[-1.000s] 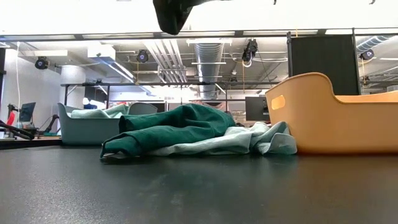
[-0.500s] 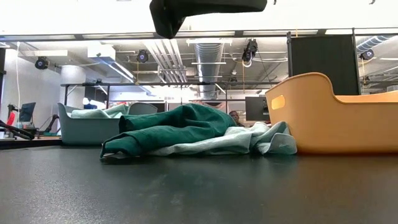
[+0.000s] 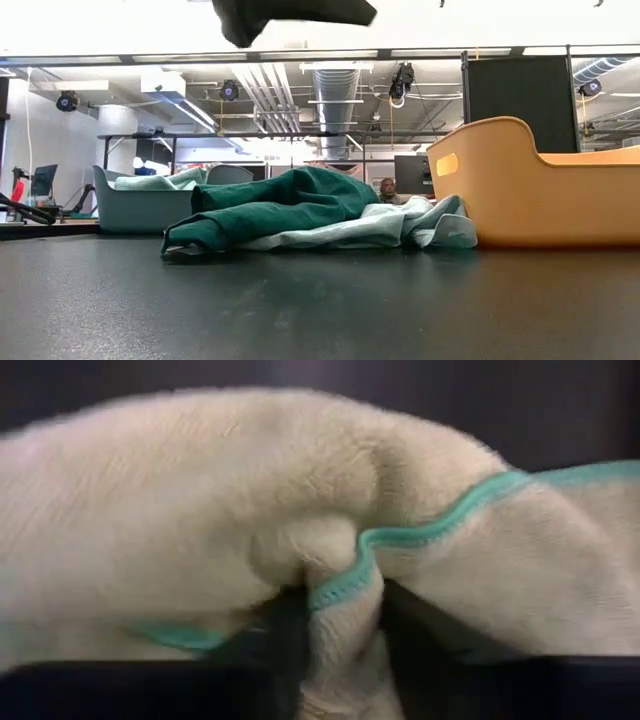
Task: Sort towels by color in basket
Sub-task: Put the light green towel into the blue bin
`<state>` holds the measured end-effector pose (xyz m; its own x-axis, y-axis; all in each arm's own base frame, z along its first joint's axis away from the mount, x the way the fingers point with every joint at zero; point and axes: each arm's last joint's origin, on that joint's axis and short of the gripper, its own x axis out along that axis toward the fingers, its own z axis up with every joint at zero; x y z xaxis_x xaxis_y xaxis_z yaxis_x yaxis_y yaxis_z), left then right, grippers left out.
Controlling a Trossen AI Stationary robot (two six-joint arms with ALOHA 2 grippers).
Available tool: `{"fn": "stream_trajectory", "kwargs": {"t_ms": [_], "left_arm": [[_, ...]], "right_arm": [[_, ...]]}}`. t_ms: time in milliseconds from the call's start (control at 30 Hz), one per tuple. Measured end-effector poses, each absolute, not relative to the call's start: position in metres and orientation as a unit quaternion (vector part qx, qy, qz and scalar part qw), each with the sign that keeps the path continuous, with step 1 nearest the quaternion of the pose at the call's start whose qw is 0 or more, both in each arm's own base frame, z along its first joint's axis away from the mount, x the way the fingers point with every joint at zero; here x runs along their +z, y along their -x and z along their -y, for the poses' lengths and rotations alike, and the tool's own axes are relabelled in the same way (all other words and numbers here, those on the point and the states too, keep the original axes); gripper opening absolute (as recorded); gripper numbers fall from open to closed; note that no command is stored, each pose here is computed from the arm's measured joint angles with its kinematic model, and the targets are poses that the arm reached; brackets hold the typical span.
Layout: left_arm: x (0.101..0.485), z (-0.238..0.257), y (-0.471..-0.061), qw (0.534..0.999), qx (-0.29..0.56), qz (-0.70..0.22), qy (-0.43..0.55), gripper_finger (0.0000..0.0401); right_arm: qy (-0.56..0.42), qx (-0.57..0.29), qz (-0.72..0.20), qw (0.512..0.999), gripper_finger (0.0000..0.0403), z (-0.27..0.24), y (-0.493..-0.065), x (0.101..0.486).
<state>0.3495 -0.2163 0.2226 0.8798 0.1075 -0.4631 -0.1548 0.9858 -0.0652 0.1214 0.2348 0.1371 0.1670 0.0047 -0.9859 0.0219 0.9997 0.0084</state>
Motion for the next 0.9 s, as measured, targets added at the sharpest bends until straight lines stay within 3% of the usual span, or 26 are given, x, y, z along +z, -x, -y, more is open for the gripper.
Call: {"fn": "stream_trajectory", "kwargs": {"t_ms": [67, 233, 400, 633, 900], "left_arm": [[0.23, 0.217, -0.344, 0.97, 0.071, -0.229, 0.034, 0.0155], [0.236, 0.217, -0.337, 0.972, 0.129, -0.197, 0.023, 0.0155], [0.227, 0.211, -0.339, 0.972, 0.134, -0.192, 0.033, 0.0155], [0.22, 0.192, -0.33, 0.974, 0.143, -0.167, 0.049, 0.0179], [0.215, 0.181, -0.324, 0.992, 0.015, -0.092, 0.088, 0.0259]], "right_arm": [[-0.007, -0.006, -0.624, 0.782, 0.003, -0.238, -0.125, 0.144], [0.04, 0.041, -0.497, 0.866, 0.0023, -0.256, -0.146, 0.19], [0.162, 0.022, -0.349, 0.923, 0.002, -0.257, -0.171, 0.236], [0.249, 0.015, -0.248, 0.936, 0.0019, -0.245, -0.216, 0.27], [0.271, -0.028, -0.228, 0.935, 0.0018, -0.218, -0.254, 0.277]]}}
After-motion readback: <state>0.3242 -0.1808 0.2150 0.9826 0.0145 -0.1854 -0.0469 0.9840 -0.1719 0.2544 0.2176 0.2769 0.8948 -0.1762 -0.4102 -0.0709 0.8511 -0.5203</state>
